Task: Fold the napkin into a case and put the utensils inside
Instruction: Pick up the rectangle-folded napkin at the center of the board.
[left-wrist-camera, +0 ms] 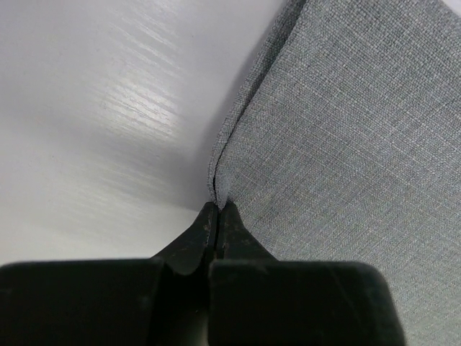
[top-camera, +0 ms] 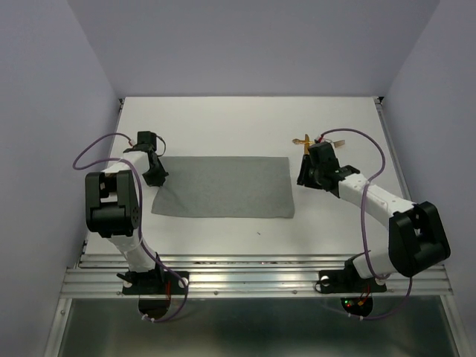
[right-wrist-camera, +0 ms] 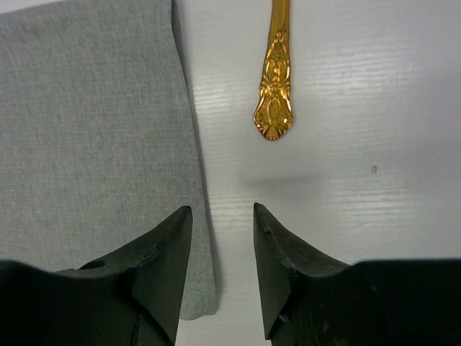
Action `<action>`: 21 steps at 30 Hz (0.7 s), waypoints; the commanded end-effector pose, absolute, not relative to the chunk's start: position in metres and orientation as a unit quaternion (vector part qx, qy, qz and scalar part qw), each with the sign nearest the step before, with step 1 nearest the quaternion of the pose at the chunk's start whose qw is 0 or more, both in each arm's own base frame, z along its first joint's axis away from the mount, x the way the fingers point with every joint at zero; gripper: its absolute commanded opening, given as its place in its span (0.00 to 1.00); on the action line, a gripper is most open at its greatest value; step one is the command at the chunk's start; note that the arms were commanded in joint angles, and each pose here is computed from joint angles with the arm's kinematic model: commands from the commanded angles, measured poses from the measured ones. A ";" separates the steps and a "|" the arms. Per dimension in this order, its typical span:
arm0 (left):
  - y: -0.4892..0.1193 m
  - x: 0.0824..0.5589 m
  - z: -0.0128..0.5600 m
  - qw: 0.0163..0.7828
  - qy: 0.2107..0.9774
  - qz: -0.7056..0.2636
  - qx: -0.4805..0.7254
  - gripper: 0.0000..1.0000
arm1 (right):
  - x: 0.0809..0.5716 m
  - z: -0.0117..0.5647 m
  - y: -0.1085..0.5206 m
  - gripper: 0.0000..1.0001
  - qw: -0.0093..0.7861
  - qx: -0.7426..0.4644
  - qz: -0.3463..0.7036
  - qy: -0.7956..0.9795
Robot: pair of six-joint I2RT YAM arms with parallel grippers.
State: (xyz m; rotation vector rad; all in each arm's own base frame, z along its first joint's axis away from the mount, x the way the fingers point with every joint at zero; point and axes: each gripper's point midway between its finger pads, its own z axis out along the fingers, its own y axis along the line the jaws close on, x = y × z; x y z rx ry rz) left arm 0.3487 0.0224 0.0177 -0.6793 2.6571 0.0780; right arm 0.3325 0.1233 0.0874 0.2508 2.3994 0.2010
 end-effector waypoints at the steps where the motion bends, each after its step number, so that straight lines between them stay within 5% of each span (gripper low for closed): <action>1: 0.024 0.332 0.022 0.182 0.951 0.038 -0.246 0.00 | 0.323 0.075 0.139 0.43 0.322 0.089 0.113 0.936; 11: -0.005 0.354 0.098 0.260 0.942 0.013 -0.213 0.00 | 0.327 0.053 0.169 0.37 0.285 0.061 0.173 0.941; 21: -0.076 0.361 0.140 0.289 0.943 -0.037 -0.159 0.00 | 0.355 0.027 0.159 0.27 0.294 0.086 0.117 0.945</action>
